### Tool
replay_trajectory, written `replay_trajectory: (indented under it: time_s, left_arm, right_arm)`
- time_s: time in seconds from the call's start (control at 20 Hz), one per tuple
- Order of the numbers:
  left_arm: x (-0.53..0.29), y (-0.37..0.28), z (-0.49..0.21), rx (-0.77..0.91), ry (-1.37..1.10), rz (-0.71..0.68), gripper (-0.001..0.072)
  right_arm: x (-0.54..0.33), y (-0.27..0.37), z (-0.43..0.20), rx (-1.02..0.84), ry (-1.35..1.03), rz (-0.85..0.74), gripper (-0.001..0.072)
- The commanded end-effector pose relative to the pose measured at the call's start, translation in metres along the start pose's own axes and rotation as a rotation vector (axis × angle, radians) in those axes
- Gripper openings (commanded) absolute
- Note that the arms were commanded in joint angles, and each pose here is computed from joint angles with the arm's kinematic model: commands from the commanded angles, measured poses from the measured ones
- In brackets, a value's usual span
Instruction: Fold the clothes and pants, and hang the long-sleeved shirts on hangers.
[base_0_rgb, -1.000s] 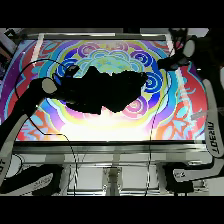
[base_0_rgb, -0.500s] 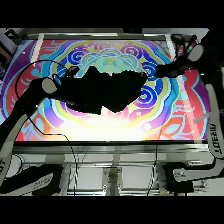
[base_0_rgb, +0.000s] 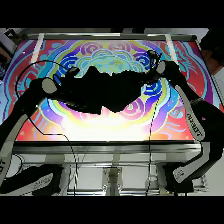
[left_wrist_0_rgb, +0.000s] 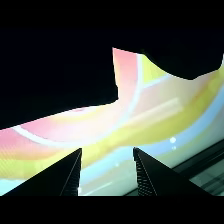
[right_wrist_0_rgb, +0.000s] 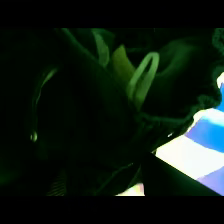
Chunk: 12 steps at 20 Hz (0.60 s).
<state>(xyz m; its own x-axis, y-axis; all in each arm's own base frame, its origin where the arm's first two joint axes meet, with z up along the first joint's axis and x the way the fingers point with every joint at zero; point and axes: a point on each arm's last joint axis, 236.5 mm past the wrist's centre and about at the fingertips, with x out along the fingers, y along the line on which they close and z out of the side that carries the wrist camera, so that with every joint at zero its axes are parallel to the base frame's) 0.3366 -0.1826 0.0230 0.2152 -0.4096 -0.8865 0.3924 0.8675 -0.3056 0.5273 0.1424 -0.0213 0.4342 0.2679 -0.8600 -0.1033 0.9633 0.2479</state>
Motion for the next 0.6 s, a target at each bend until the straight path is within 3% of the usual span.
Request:
replay_trajectory:
  time_s: [0.0, 0.25, 0.4, 0.55]
  left_arm:
    - [0.0, 0.001, 0.001, 0.0, -0.004, 0.002, 0.0363]
    - [0.0, 0.0, 0.001, 0.0, -0.003, 0.001, 0.0362]
    - [0.0, 0.001, 0.001, 0.0, -0.004, 0.002, 0.0363]
    - [0.0, 0.001, 0.001, 0.0, -0.004, 0.002, 0.0362]
  right_arm:
    - [0.018, 0.003, 0.011, 0.028, -0.047, 0.004, 0.0477]
    - [0.037, 0.002, 0.018, 0.094, -0.049, 0.003, 0.0368]
    - [0.026, -0.004, 0.036, 0.066, -0.089, -0.023, 0.0067]
    - [0.007, -0.009, 0.046, 0.021, -0.08, -0.047, 0.0042]
